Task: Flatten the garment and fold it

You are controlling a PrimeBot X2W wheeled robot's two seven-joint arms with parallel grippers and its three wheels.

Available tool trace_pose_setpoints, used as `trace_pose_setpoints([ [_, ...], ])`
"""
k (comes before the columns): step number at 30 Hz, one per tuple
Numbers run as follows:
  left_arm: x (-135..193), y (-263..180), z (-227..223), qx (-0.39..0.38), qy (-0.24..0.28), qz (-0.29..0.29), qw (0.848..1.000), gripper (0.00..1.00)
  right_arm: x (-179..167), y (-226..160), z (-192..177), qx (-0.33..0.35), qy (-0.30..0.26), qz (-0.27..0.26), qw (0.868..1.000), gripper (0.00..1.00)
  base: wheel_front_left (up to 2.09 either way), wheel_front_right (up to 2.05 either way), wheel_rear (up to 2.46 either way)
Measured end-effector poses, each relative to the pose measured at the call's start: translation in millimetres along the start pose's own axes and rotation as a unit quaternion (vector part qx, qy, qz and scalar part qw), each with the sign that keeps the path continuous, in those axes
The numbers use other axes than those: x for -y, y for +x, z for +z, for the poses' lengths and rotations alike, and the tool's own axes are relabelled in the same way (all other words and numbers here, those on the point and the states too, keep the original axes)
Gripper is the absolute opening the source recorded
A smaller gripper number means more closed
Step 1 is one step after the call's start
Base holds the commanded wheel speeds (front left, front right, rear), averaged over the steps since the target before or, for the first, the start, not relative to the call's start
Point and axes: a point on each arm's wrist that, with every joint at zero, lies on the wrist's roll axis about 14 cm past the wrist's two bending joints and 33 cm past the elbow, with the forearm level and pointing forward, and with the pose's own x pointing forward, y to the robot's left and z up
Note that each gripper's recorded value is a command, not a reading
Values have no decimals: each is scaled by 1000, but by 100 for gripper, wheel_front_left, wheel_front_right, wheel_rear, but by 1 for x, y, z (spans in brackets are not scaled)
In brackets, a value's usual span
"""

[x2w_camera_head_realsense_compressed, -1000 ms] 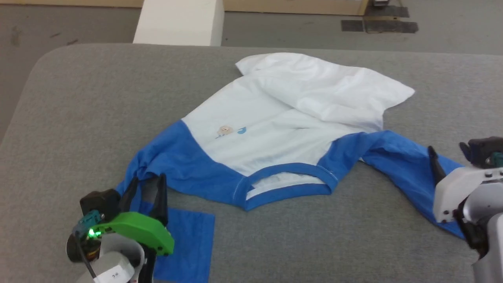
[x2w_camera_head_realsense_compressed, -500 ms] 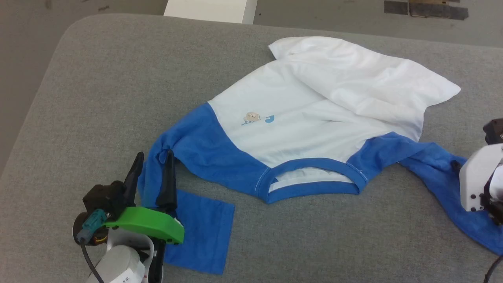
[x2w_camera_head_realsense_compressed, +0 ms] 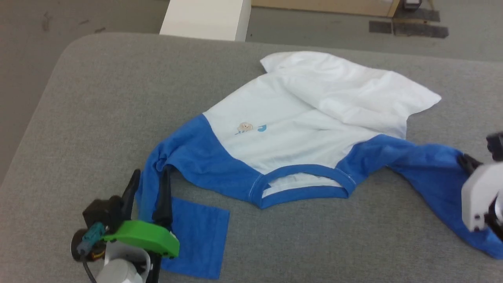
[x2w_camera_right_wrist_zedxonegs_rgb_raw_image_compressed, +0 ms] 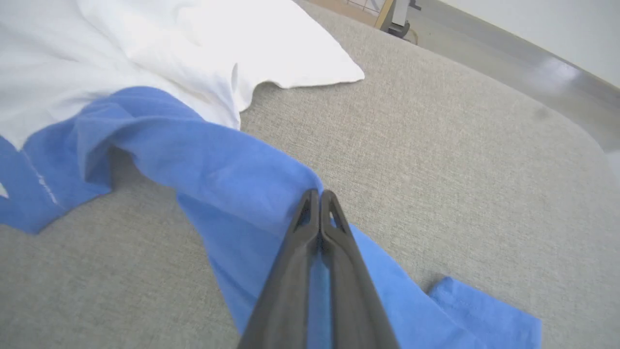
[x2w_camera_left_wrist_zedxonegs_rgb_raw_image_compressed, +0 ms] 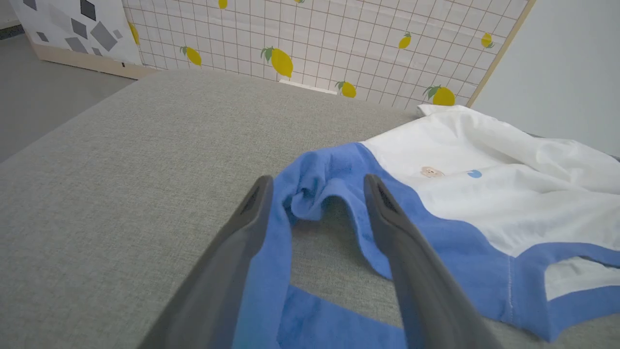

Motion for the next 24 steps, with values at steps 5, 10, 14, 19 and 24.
trace_pose_setpoints([
  [5,-1,-10,-1,0,-3,2,1000,100,-10,-58,-28,-16,20,-1,1000,0,0,0,0],
  [10,8,-9,-1,-2,-3,-14,1000,100,-24,-102,-89,-94,77,-8,993,0,0,0,0],
  [14,27,-4,1,-9,-3,-45,999,100,-29,-117,-119,-124,113,-20,986,0,0,0,0],
  [19,42,1,1,-21,-2,-70,997,100,-19,-123,-134,-110,158,-64,979,100,0,0,0],
  [24,44,0,3,-20,-2,-72,997,100,23,-131,-107,-7,169,-152,974,100,0,0,0],
])
